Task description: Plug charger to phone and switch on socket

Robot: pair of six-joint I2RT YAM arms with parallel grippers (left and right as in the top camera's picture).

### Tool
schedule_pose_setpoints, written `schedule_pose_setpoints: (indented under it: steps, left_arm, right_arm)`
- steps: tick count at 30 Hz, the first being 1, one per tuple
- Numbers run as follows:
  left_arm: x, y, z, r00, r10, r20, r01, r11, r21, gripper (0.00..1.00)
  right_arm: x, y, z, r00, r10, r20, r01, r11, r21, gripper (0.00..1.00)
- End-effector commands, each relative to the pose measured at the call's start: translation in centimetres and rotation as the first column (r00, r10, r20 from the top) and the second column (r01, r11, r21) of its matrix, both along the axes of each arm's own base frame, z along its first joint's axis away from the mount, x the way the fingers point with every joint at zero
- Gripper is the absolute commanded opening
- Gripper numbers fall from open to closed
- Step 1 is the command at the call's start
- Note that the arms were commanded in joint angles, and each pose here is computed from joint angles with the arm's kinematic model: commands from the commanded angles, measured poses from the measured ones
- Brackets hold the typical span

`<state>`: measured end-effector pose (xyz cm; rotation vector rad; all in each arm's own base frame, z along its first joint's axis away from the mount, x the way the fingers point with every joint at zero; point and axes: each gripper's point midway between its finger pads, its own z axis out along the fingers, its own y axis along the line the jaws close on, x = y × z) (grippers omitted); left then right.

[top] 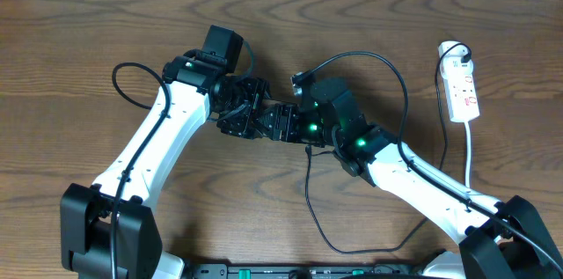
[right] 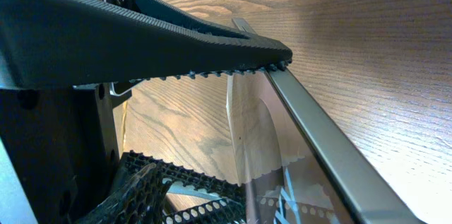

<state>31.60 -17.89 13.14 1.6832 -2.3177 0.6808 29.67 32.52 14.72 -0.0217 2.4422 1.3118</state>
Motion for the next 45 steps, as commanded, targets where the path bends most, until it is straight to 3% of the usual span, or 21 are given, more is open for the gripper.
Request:
schedule_pose_setpoints:
  steps: [1,9,35,45]
  left_arm:
    - [0.28,-0.32,1.83,0.999,0.000,0.047,0.001,1.000,-0.023,0.07]
    - [0.25,-0.38,1.83,0.999,-0.002,0.047,0.003,1.000,-0.023,0.07]
    - [0.17,-0.51,1.81,0.999,-0.006,0.047,0.007,1.000,-0.022,0.08]
    - [0.18,-0.51,1.83,0.999,-0.006,0.048,0.007,1.000,-0.022,0.07]
  right_arm:
    - [0.22,0.37,0.54,1.000,0.001,0.015,-0.001,1.000,0.003,0.59]
    - [0.22,0.37,0.53,1.000,0.001,0.016,-0.001,1.000,0.003,0.48]
    - [0.22,0.37,0.54,1.000,0.001,0.015,-0.001,1.000,0.003,0.33]
    - [0.20,0.38,0.53,1.000,0.001,0.015,-0.001,1.000,0.003,0.22]
